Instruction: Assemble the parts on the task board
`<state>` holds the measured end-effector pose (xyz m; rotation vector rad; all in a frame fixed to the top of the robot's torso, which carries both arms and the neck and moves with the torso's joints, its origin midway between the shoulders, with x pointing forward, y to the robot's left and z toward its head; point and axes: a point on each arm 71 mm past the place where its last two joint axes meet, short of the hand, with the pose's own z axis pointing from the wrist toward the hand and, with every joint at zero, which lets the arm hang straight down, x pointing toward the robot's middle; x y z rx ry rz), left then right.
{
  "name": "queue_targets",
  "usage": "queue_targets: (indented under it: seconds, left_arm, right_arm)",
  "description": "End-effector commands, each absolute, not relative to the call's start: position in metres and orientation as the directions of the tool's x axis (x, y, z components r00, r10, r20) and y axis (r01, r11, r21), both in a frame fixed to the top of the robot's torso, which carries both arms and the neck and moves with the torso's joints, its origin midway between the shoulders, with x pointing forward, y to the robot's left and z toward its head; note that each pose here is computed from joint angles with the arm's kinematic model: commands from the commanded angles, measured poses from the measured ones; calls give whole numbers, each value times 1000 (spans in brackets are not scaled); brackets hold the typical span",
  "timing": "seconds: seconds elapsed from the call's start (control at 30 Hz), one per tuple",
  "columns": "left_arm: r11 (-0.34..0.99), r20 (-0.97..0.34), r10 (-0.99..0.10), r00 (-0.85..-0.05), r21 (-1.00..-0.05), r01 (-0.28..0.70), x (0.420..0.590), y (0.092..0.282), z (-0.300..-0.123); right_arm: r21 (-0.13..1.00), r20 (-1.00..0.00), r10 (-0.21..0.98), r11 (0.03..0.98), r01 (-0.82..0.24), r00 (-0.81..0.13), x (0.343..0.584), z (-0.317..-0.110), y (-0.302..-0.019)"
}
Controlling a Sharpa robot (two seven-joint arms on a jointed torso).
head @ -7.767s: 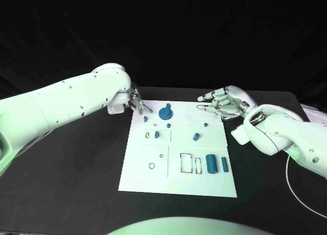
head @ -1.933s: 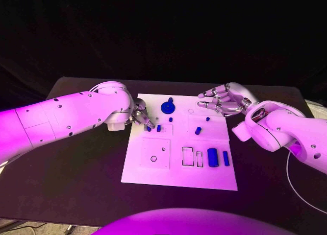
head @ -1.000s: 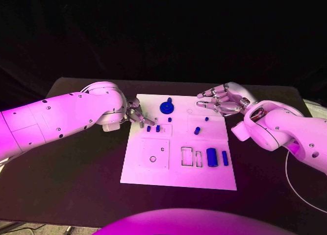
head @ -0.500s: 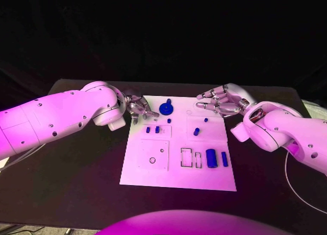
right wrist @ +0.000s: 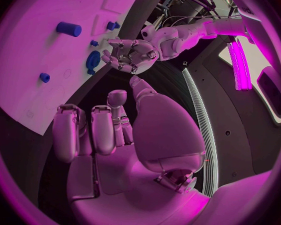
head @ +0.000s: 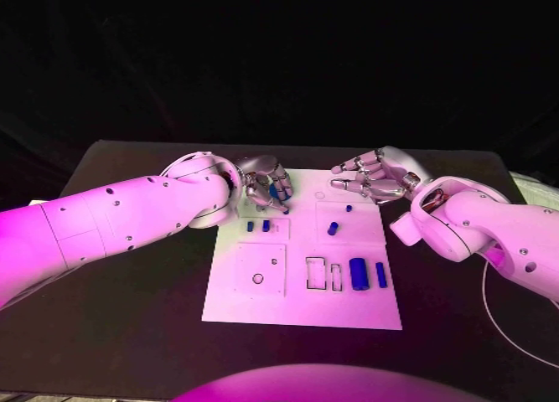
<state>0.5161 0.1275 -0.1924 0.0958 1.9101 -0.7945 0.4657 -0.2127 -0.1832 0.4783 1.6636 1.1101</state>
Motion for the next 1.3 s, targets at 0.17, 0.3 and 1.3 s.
queue_targets:
  seconds: [0.17,0.3,1.3]
  left_arm:
    - [802,-895,-131,-426,-348,485,516,119,-198]
    - [817,-896,-103,-432,-324,478,516,116,-202]
    - [856,-890,1,-456,-235,460,521,102,-218]
  right_arm:
    - [843,-537,747,492,-219,-393,465,-183,-211]
    - [843,-537,747,491,-220,-392,465,-183,-210]
    - [844,-536,744,488,-223,-398,465,-183,-207]
